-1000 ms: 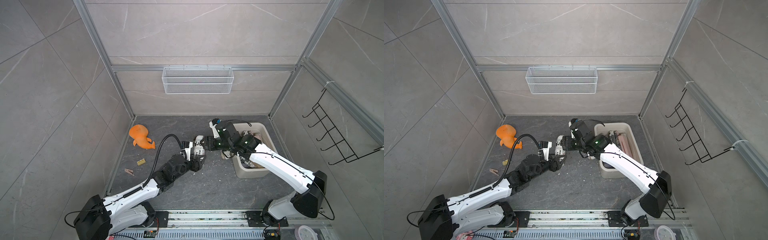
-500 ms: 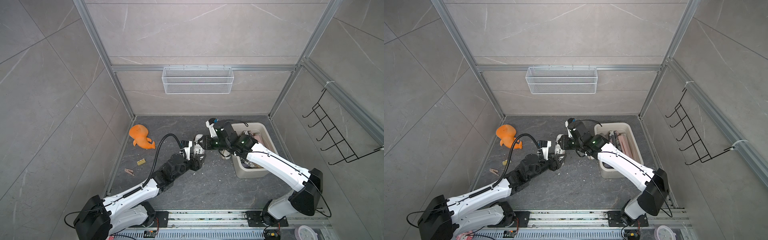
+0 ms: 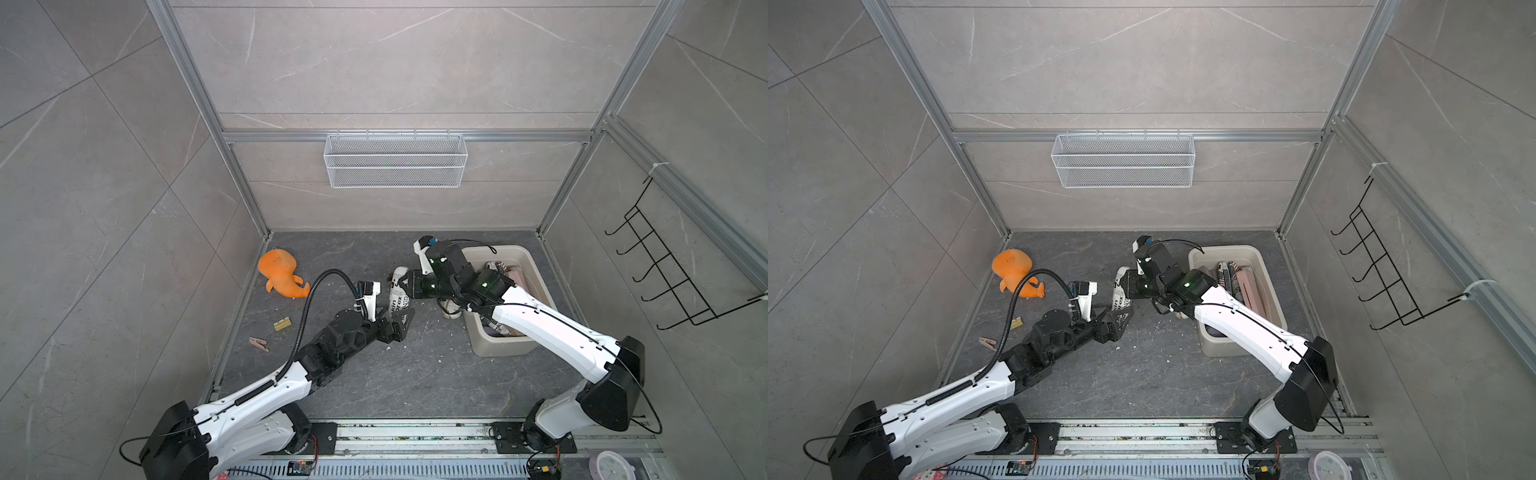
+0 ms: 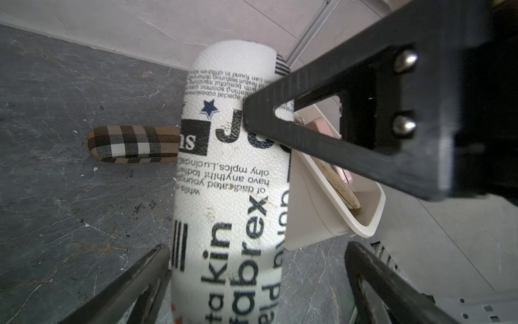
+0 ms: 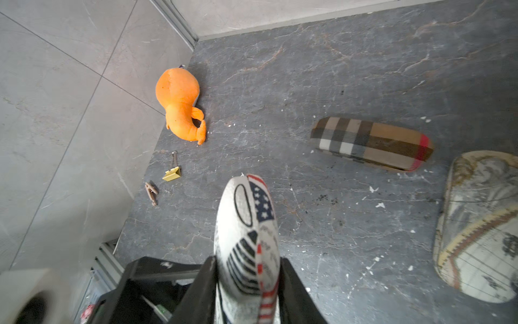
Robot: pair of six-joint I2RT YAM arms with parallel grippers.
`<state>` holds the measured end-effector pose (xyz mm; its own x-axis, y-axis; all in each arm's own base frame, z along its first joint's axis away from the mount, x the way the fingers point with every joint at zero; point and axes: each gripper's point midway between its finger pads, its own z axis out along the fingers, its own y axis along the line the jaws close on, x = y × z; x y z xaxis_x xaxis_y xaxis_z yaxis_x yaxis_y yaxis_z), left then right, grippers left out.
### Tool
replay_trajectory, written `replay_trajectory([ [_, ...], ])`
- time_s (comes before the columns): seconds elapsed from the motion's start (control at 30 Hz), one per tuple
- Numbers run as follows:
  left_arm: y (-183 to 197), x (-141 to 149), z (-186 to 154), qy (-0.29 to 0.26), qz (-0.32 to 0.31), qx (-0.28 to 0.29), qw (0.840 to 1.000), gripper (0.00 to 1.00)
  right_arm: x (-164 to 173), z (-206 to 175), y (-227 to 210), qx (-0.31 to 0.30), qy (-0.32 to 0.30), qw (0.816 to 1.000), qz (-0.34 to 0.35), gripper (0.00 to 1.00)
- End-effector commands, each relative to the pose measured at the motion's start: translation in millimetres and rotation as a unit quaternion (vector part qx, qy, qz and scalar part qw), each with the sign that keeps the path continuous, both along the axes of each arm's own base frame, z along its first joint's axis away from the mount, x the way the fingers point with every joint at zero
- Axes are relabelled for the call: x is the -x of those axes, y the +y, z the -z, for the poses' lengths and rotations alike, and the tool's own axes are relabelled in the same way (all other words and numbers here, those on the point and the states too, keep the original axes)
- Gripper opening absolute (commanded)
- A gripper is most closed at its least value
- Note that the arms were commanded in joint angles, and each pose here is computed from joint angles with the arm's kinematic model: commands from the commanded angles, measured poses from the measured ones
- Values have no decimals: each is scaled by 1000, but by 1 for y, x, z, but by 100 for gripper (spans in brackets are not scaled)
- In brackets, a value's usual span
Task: Put the glasses cases into the storage boxes
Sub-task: Pick up the glasses case at the center of the board.
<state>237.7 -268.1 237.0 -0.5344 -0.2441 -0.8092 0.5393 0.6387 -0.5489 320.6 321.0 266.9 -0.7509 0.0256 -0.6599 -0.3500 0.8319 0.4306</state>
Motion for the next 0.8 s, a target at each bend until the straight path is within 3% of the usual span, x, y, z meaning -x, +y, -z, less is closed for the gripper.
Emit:
replay_trajectory([
  [0.0,15,4,-7,-6,-20,-1,1000,100,-13,-40,-25,6,-55,998,31,35],
  [0.37,44,17,1,10,-45,-34,998,99,-25,-91,-178,121,-99,975,158,35],
  [0.53,45,18,10,19,-46,-41,998,99,-11,-95,-244,217,-97,944,230,35],
  [0.77,46,20,18,29,-44,-49,997,99,1,-82,-302,359,-79,879,304,35],
])
